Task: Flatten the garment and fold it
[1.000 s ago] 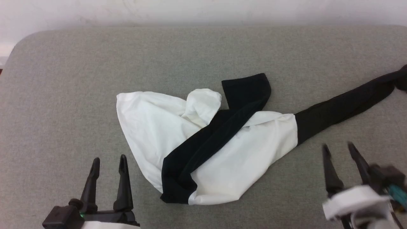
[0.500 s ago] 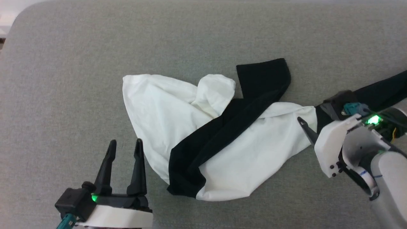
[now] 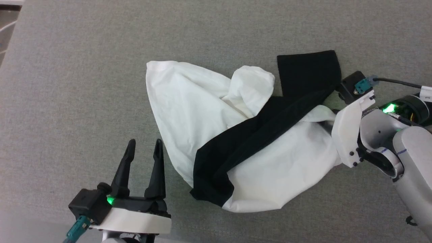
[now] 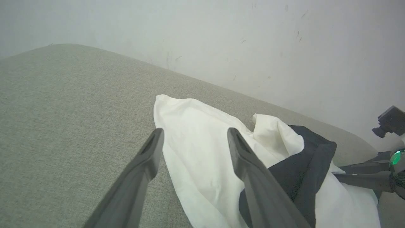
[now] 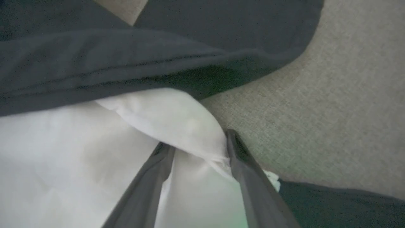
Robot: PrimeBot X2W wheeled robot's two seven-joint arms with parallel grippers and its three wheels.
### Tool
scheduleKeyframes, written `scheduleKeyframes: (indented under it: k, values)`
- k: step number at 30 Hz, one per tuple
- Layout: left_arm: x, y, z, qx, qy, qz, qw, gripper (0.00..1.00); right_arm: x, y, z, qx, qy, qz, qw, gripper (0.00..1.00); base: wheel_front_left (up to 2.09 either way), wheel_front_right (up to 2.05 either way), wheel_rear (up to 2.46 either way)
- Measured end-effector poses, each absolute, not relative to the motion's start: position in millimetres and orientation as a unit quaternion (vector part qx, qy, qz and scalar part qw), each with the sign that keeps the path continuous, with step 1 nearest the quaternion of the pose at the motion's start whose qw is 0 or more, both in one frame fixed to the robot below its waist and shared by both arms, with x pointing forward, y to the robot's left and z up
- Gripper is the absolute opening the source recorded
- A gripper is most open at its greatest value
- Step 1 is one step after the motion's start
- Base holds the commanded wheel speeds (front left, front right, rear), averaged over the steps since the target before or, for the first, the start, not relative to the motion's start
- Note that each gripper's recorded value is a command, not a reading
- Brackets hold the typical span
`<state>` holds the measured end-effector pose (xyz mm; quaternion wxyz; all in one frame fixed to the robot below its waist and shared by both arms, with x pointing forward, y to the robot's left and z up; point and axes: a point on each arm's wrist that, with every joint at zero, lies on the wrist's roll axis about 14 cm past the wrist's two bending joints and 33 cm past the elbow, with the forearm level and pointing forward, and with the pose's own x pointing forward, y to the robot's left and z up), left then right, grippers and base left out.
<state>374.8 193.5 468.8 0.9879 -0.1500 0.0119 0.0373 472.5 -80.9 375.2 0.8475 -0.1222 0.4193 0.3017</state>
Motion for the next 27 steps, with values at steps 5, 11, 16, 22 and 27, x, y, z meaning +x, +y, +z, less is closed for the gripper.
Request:
scheduleKeyframes:
  k: [5, 11, 16, 22, 27]
  values:
    - [375.5, 195.1, 465.3, -0.149, 0.016, 0.038, 0.988, 1.00, 482.6, -70.5, 379.4, -0.099, 0.398, 0.310, 0.858, 0.00, 0.00, 0.00, 0.00]
    - [377.7, 187.2, 463.2, -0.154, 0.020, 0.026, 0.988, 1.00, 518.0, -97.4, 406.0, -0.101, 0.342, 0.267, 0.895, 0.00, 0.00, 0.00, 0.00]
    - [379.9, 184.6, 462.1, -0.156, 0.021, 0.021, 0.987, 1.00, 566.1, -158.7, 436.3, -0.143, 0.306, 0.180, 0.924, 0.00, 0.00, 0.00, 0.00]
    - [374.7, 191.9, 453.5, -0.157, 0.035, 0.037, 0.986, 1.00, 598.0, -223.8, 451.3, -0.198, 0.288, 0.087, 0.933, 0.00, 0.00, 0.00, 0.00]
    - [375.5, 198.0, 449.1, -0.153, 0.041, 0.045, 0.986, 1.00, 620.6, -250.5, 456.9, -0.229, 0.246, 0.037, 0.941, 0.71, 0.00, 0.00, 0.00]
